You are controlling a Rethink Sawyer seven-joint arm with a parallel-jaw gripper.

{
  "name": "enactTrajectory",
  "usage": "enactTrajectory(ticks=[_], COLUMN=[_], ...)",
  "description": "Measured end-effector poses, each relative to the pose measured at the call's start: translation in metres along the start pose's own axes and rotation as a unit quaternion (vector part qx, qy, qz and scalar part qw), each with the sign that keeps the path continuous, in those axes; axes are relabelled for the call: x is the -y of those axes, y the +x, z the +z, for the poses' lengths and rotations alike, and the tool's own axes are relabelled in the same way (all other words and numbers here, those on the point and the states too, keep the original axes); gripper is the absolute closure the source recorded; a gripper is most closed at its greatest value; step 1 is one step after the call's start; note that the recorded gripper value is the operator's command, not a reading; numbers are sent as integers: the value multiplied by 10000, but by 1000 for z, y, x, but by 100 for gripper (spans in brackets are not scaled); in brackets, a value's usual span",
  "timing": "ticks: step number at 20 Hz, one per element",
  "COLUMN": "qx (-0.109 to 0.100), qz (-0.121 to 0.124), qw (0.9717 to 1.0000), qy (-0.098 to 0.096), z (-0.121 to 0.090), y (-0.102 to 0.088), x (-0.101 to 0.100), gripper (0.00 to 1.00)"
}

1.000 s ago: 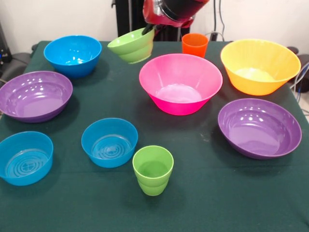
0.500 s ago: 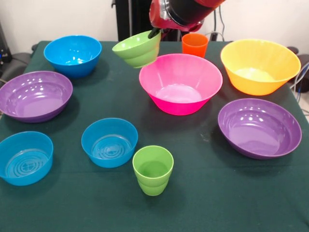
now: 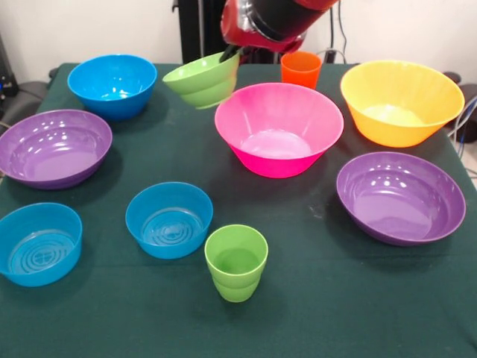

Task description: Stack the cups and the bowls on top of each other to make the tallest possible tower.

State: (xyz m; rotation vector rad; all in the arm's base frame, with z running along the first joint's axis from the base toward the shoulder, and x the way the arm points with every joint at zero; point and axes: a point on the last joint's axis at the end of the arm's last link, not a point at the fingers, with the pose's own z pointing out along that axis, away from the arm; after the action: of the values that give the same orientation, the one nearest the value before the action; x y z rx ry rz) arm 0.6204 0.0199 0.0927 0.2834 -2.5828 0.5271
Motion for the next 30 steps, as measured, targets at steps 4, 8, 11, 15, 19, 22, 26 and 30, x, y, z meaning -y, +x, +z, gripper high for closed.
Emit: enactTrajectory(ticks=[4, 8, 11, 15, 19, 22, 26, 30], qx=[286, 428, 497, 462, 320, 98, -76, -170], qz=[38, 12, -7, 8, 2, 11, 21, 59], qw=[9993, 9982, 9972, 9968, 9972, 9976, 9975, 9972], qy=[239, 427, 564, 656, 679, 686, 698, 726], z=[16, 40, 67, 104, 132, 162, 184, 194], y=[-6, -12, -19, -30, -34, -31, -26, -23], x=[13, 20, 24, 24, 21, 15, 9, 7], gripper=[100, 100, 100, 100, 100, 100, 100, 100])
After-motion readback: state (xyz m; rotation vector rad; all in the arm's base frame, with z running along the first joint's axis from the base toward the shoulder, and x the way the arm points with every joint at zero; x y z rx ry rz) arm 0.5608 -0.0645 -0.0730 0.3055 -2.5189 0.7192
